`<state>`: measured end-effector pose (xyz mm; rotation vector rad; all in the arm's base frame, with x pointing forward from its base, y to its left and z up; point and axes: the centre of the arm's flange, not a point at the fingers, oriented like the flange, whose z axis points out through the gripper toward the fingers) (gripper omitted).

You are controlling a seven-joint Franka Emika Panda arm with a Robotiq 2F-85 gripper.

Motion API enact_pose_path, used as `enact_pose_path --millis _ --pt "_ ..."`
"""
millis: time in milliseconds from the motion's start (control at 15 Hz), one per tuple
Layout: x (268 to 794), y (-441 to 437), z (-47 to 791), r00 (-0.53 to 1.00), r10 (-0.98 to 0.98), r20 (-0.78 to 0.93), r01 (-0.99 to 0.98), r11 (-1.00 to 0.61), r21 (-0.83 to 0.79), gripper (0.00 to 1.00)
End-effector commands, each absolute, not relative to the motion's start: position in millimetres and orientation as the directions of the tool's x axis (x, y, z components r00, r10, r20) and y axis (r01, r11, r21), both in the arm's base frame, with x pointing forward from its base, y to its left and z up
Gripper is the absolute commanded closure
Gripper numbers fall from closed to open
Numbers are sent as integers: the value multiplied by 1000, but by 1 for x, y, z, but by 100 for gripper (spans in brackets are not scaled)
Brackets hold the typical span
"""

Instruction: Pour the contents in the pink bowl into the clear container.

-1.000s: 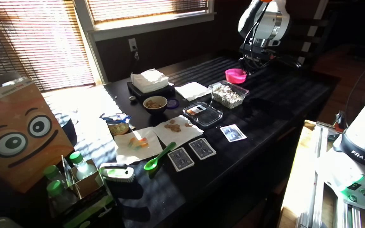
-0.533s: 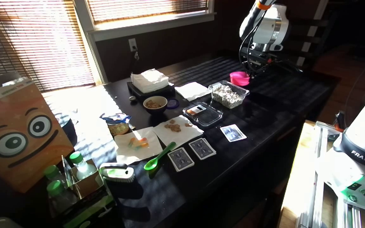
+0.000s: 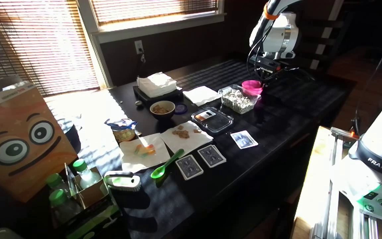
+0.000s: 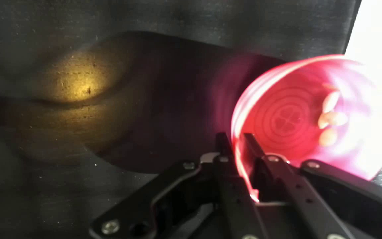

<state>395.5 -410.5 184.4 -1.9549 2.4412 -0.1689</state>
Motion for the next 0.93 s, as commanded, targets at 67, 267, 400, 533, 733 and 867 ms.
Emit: enact_pose_path --millis 67,267,400,533,733,867 --pt "400 -405 209 -275 -955 113 -957 260 -127 45" --pt "403 -401 227 -268 -952 149 -960 251 -121 23" --pt "404 -395 240 -201 -961 189 -977 183 -105 11" --pt "405 -390 254 -89 -961 263 -995 75 -61 1" --pt "407 -379 278 97 -932 349 -994 -109 -16 0" --pt "411 -370 292 201 -900 388 -976 -216 4 0"
